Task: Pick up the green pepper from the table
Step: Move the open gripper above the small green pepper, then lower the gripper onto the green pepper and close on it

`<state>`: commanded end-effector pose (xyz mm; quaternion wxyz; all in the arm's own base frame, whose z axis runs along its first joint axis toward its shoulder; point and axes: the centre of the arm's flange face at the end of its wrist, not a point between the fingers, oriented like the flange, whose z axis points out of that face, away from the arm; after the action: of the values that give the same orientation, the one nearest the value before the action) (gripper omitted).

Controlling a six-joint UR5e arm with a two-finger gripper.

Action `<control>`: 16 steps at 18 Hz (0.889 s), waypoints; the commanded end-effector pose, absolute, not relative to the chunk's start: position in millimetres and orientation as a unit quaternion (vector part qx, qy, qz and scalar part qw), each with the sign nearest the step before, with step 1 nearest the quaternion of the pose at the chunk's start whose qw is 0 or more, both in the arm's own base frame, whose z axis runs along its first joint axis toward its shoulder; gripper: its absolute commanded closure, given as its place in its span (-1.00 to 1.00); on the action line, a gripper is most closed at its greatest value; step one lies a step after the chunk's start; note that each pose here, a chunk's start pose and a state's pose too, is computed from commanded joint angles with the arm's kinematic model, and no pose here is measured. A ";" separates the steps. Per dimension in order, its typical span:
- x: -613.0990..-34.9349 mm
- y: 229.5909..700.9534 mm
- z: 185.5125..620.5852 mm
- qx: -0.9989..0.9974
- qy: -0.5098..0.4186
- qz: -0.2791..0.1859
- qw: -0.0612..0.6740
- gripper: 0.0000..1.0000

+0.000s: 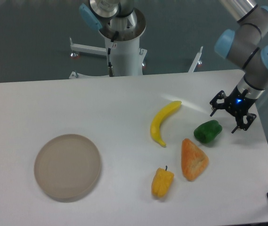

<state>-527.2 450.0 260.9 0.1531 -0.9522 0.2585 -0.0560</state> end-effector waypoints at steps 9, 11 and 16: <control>-516.5 459.6 245.8 -0.950 0.265 -0.054 0.153 -1.00; -517.7 460.3 247.4 -0.950 0.266 -0.049 0.154 -0.78; -520.4 460.5 249.8 -0.949 0.271 -0.045 0.155 0.22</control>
<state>-520.4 460.5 249.8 0.1553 -0.9488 0.2715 -0.0445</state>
